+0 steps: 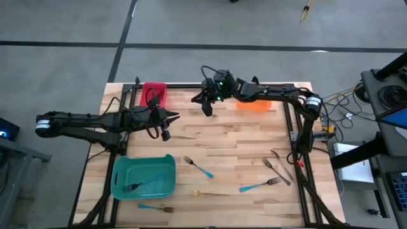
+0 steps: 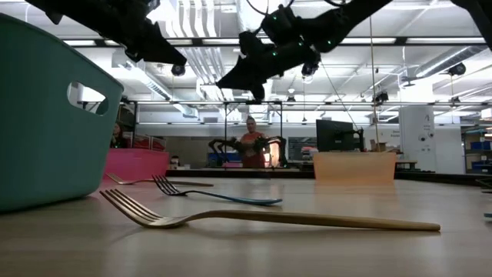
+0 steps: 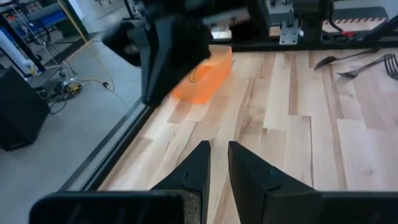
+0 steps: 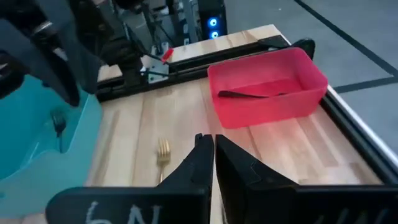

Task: Sort silverware by color (type)
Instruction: Put the black fork into the red bin

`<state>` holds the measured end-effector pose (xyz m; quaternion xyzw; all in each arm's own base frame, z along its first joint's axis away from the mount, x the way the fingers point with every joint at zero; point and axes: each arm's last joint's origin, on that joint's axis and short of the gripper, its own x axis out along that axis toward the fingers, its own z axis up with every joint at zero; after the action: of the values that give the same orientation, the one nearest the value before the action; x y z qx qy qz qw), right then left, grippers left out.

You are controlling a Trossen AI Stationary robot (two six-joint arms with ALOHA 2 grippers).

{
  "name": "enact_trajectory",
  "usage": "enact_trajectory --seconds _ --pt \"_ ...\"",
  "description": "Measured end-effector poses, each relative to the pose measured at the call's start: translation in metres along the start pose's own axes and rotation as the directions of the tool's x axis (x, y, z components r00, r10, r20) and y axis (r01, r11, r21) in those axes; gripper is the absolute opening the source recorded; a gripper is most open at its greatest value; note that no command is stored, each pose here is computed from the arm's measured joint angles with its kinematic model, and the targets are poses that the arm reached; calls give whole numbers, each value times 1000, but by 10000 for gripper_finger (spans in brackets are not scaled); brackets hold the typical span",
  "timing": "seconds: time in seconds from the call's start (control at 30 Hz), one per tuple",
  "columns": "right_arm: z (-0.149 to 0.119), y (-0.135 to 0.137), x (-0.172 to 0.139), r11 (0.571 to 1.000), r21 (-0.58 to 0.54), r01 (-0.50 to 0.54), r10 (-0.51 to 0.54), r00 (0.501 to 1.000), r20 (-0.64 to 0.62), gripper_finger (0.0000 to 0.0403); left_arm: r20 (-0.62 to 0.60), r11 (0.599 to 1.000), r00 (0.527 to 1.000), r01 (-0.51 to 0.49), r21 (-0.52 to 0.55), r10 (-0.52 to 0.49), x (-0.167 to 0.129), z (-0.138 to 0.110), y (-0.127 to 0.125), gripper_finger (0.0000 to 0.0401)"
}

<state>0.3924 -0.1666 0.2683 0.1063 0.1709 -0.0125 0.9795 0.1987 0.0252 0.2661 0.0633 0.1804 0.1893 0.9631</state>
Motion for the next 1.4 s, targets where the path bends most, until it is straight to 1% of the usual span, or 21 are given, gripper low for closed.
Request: enact_trajectory --seconds 0.03,0.17,0.27,0.33,0.43,0.5,0.6,0.77,0.87,0.93,1.0,1.13,1.27,1.4 --pt "-5 0 1 1000 12 8 -8 1000 6 8 6 1000 1000 0 -3 1 0 1 0 39" --pt "-24 0 6 995 30 98 -98 995 2 8 18 1000 1000 -1 -17 2 0 2 0 39" --pt "-31 -1 9 993 37 114 -113 993 -25 8 18 1000 1000 -1 -25 2 0 2 0 39" --pt "-33 -1 9 992 45 117 -115 992 -59 8 18 1000 1000 -1 -28 2 0 2 0 39" --pt "-31 -3 6 991 38 128 -121 981 -152 8 21 999 1000 -1 -35 2 0 2 0 39" --pt "-29 -3 3 991 12 130 -124 965 -233 8 22 999 1000 -1 -37 2 0 2 0 39" --pt "-29 -1 -1 992 -68 106 -123 938 -324 8 22 999 1000 -1 -37 2 0 2 0 39" --pt "-37 -1 -1 985 -168 47 -109 917 -384 9 21 999 1000 -1 -33 2 0 2 0 39" --pt "-43 -2 -1 980 -197 30 -108 911 -398 12 21 1000 1000 -1 -28 2 0 2 0 39" --pt "-44 -2 -1 981 -193 31 -108 911 -399 24 20 1000 1000 -1 -28 2 0 2 0 39" --pt "-45 -2 -1 983 -179 38 -108 911 -399 45 20 1000 1000 -1 -26 2 0 2 0 39" --pt "-49 1 2 982 -185 32 -103 917 -387 105 18 1000 1000 -1 -9 2 0 2 0 39" --pt "-61 8 8 970 -244 -4 -88 927 -366 161 18 1000 1000 -2 2 2 0 2 0 39" --pt "-75 15 14 960 -280 -26 -75 936 -344 188 18 1000 1000 -2 2 2 0 2 0 39"
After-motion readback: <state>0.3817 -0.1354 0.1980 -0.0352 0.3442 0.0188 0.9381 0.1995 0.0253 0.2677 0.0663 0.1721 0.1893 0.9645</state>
